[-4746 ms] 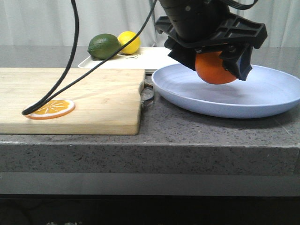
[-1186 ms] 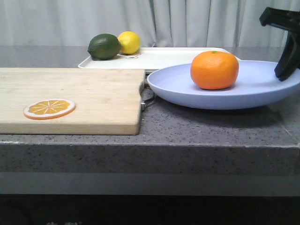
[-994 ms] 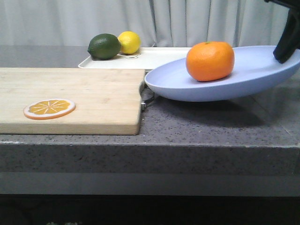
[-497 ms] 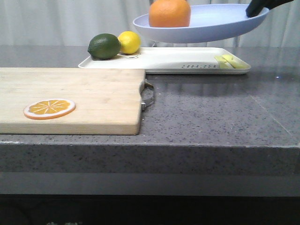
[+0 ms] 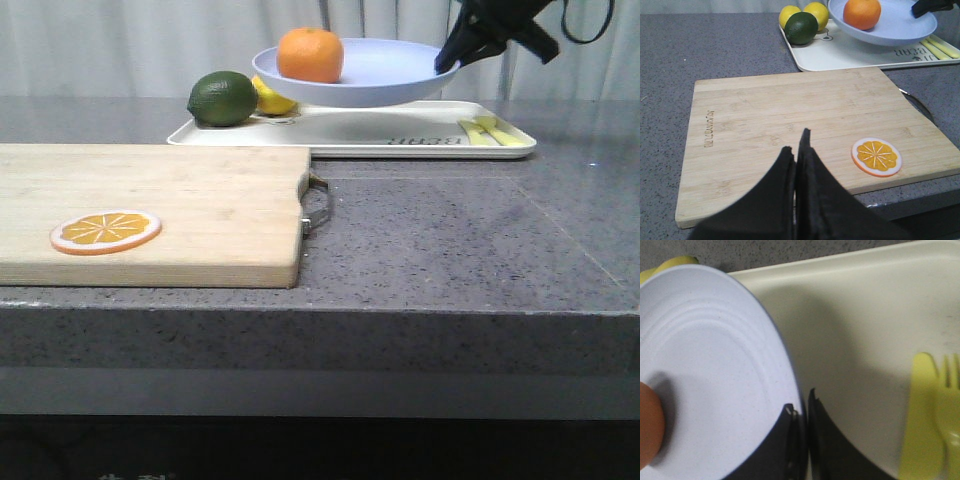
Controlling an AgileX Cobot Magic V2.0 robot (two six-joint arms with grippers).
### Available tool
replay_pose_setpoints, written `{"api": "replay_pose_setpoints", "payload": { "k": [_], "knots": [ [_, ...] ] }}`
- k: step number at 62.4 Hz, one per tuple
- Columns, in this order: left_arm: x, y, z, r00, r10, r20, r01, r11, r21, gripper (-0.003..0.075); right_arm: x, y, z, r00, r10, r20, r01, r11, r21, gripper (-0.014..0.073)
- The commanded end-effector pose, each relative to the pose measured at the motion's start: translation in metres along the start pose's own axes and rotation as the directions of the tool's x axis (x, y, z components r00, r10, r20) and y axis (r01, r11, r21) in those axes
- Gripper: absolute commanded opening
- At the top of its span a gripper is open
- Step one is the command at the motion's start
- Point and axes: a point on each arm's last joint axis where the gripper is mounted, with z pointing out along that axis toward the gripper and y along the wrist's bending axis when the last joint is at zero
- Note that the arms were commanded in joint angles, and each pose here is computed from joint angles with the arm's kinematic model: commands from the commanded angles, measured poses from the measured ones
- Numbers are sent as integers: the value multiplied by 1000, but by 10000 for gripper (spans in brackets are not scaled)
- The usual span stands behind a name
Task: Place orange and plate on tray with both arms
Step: 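Lift the plate with the right gripper and carry it over the tray, then lower the plate onto the white tray and open the right gripper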
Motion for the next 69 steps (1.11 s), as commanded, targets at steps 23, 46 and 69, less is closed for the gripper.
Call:
{"api": "replay_pose_setpoints", "payload": {
  "k": [23,46,69],
  "knots": [
    [-15,-1,-3,995,-16,100,15,1000,9,-17,-18,15,-15,992,-54,111,55,998,-2,51],
    [-15,-1,-3,995,-16,100,15,1000,9,-17,-25,27,-60,987,-138,76,132,988,85,325],
    [-15,-1,-3,995,-16,100,15,1000,9,-17,-18,48,-137,978,-201,-49,206,935,288,-61]
  ]
}}
